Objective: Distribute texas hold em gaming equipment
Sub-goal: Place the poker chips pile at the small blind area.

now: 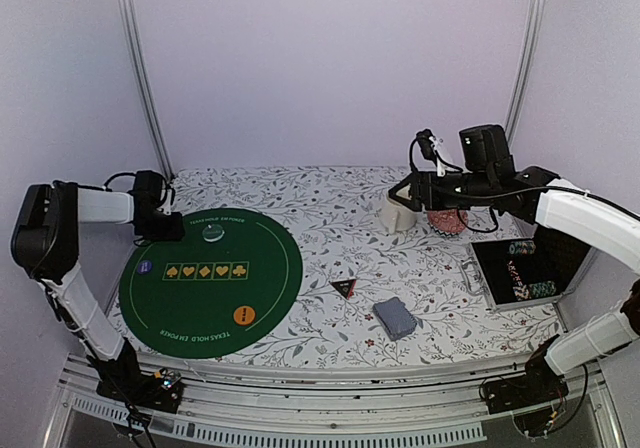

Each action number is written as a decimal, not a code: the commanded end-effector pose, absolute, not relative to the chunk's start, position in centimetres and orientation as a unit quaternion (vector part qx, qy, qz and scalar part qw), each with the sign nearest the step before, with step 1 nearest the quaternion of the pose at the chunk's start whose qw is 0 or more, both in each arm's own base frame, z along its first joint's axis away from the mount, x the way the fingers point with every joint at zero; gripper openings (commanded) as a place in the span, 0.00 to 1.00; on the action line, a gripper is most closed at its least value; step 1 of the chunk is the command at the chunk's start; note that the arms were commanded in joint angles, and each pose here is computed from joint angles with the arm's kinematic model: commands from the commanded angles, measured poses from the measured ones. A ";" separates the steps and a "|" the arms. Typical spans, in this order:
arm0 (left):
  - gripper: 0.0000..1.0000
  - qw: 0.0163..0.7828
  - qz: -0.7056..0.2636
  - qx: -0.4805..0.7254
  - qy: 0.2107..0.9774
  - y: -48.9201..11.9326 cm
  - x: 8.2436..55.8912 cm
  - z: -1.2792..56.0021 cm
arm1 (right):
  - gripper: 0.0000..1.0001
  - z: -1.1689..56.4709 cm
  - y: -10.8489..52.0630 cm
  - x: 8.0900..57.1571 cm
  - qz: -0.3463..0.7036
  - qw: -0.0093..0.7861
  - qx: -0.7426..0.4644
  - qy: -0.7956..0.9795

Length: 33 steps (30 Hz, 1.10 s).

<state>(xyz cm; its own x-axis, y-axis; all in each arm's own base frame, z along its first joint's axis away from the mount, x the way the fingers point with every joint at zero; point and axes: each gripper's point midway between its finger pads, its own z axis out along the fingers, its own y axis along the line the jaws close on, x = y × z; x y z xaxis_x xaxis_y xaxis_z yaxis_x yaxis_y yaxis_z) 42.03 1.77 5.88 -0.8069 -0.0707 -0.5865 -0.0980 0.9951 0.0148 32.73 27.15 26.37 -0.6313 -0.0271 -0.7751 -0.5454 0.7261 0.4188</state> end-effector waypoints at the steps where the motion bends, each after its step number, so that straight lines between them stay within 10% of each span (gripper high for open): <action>1: 0.00 0.331 0.001 -0.082 0.940 1.7 44.3 6.2 | 0.65 26.5 26.3 32.8 0.312 0.408 -0.173 0.840; 33: 0.00 0.303 0.020 -0.105 0.947 1.7 44.8 3.1 | 0.65 26.3 26.3 32.9 0.315 0.403 -0.169 0.842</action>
<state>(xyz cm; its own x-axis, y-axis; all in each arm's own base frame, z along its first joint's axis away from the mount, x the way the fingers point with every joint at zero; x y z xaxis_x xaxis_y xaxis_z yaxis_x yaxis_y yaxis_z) 44.10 2.09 1.98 -0.8186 -0.1810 -0.5451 -0.2097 0.9777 -0.0098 32.87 26.69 25.67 -0.6285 -0.0431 -0.7766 -0.5417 0.7408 0.3973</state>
